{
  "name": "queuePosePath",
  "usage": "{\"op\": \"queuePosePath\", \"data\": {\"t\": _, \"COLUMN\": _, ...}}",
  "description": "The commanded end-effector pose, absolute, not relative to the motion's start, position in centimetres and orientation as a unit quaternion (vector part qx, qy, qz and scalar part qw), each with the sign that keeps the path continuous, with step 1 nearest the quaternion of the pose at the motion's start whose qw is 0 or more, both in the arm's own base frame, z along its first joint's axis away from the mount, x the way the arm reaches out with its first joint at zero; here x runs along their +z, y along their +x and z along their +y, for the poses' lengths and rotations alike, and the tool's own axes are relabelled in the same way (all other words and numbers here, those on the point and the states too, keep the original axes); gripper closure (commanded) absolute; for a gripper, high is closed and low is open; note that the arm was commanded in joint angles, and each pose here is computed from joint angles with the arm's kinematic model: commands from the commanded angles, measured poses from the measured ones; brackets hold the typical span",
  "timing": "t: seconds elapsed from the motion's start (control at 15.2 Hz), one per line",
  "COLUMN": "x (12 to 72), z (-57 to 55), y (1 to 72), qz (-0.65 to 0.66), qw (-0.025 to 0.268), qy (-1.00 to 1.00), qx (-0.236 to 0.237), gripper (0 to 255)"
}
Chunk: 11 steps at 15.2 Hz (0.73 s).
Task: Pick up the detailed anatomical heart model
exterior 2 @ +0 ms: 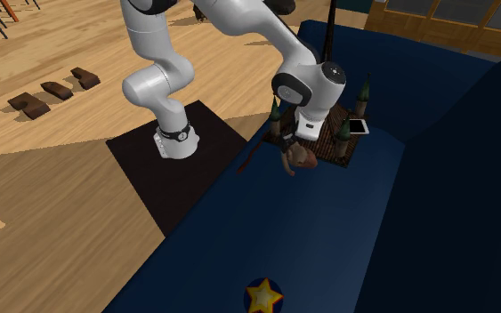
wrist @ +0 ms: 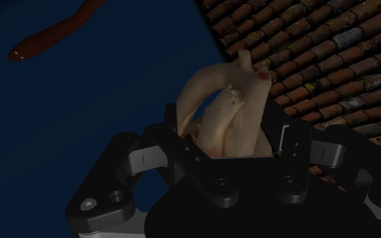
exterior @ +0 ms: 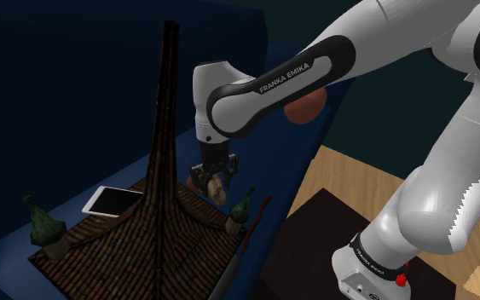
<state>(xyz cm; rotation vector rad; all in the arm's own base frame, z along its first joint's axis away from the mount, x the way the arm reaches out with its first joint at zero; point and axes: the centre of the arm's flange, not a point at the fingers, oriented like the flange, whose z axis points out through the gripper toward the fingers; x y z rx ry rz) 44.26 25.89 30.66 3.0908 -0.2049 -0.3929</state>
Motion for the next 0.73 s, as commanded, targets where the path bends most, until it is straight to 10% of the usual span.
{"op": "queuePosePath", "data": {"t": 0.0, "x": 30.6, "z": 25.9, "y": 44.3, "qz": -0.065, "qw": 0.01, "qy": 0.99, "qx": -0.126, "gripper": 255}}
{"op": "queuePosePath", "data": {"t": 0.66, "x": 32.8, "z": 25.9, "y": 44.3, "qz": -0.065, "qw": 0.01, "qy": 0.99, "qx": -0.126, "gripper": 255}}
